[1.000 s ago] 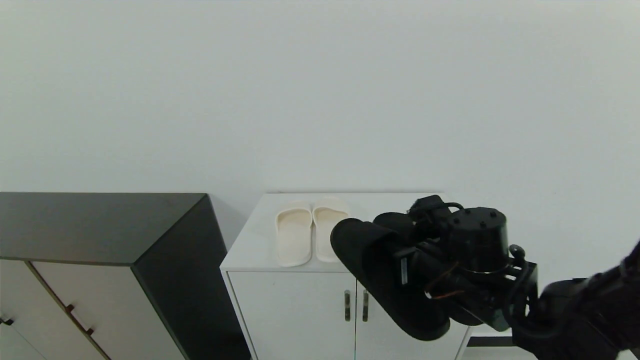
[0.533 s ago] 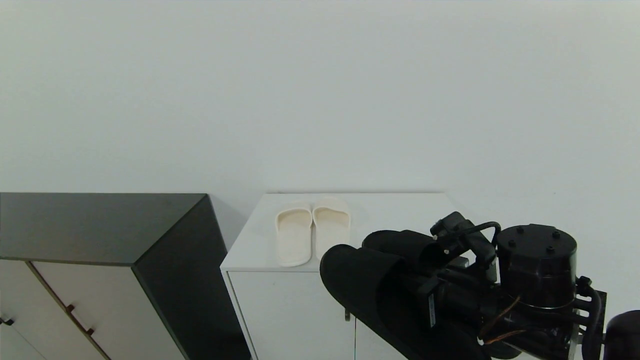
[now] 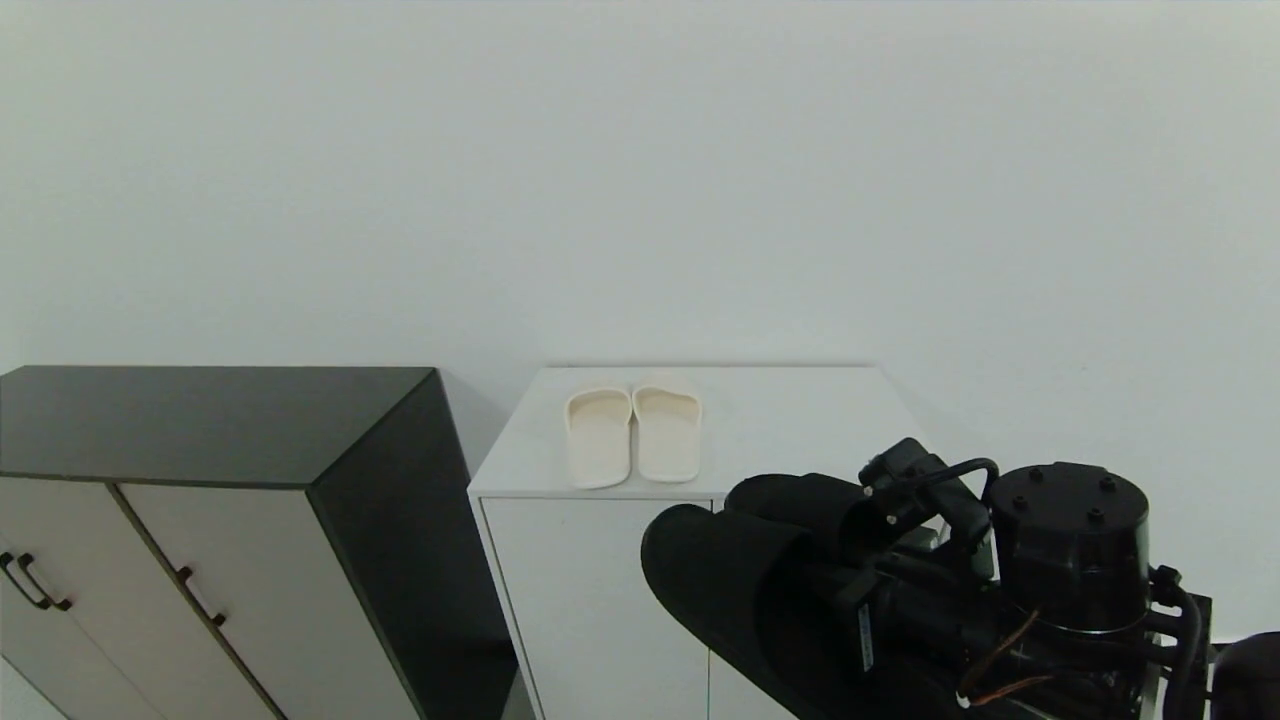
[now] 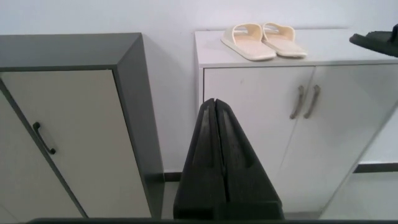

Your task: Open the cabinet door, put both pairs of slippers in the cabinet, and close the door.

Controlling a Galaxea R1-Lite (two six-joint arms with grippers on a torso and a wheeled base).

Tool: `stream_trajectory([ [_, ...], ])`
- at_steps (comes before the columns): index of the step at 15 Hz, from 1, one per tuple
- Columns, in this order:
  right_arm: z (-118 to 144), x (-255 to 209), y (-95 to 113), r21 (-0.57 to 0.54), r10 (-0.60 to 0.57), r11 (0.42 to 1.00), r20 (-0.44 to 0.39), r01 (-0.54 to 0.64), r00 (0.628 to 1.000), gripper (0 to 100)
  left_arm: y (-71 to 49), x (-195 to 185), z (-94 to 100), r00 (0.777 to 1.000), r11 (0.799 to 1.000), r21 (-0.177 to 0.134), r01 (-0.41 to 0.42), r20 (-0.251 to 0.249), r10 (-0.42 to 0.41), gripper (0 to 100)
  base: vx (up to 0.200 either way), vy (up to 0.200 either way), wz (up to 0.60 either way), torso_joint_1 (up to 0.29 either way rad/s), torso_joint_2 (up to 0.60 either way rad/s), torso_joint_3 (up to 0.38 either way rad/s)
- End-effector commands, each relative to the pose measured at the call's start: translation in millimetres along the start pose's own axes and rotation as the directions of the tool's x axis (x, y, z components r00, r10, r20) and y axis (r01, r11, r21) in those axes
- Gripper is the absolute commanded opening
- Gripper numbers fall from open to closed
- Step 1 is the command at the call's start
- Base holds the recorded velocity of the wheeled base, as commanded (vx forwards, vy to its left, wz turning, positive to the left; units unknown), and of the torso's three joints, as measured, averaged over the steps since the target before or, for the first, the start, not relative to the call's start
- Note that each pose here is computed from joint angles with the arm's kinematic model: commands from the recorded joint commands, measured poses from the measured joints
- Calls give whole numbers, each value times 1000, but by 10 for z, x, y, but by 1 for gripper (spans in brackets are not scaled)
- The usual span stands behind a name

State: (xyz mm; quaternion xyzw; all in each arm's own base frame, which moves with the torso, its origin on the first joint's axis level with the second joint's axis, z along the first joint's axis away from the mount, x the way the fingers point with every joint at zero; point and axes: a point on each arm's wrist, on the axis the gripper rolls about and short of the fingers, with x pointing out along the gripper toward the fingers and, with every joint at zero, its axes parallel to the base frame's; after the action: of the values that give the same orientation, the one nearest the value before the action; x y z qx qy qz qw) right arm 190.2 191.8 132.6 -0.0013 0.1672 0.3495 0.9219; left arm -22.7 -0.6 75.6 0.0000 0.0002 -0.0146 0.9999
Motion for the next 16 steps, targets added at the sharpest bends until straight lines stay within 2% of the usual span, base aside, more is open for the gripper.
stream_trajectory([
  [1,-41,6,-3,-1,-2,1000,-17,2,1000,0,0,0,0,1000,1000,0,0,0,0,0,-200,0,0,2,2,2],
  [2,-79,1,-7,-3,3,1000,-31,-3,1000,0,0,0,0,1000,1000,2,0,0,0,0,-200,0,0,7,7,7],
  [5,-109,-37,-4,-15,40,999,-27,-41,999,0,0,0,0,1000,1000,2,0,0,0,0,0,0,0,0,0,0],
  [16,-164,-8,-22,-15,39,999,-35,-40,999,0,0,0,0,1000,1000,0,0,0,0,0,0,0,0,0,0,0],
])
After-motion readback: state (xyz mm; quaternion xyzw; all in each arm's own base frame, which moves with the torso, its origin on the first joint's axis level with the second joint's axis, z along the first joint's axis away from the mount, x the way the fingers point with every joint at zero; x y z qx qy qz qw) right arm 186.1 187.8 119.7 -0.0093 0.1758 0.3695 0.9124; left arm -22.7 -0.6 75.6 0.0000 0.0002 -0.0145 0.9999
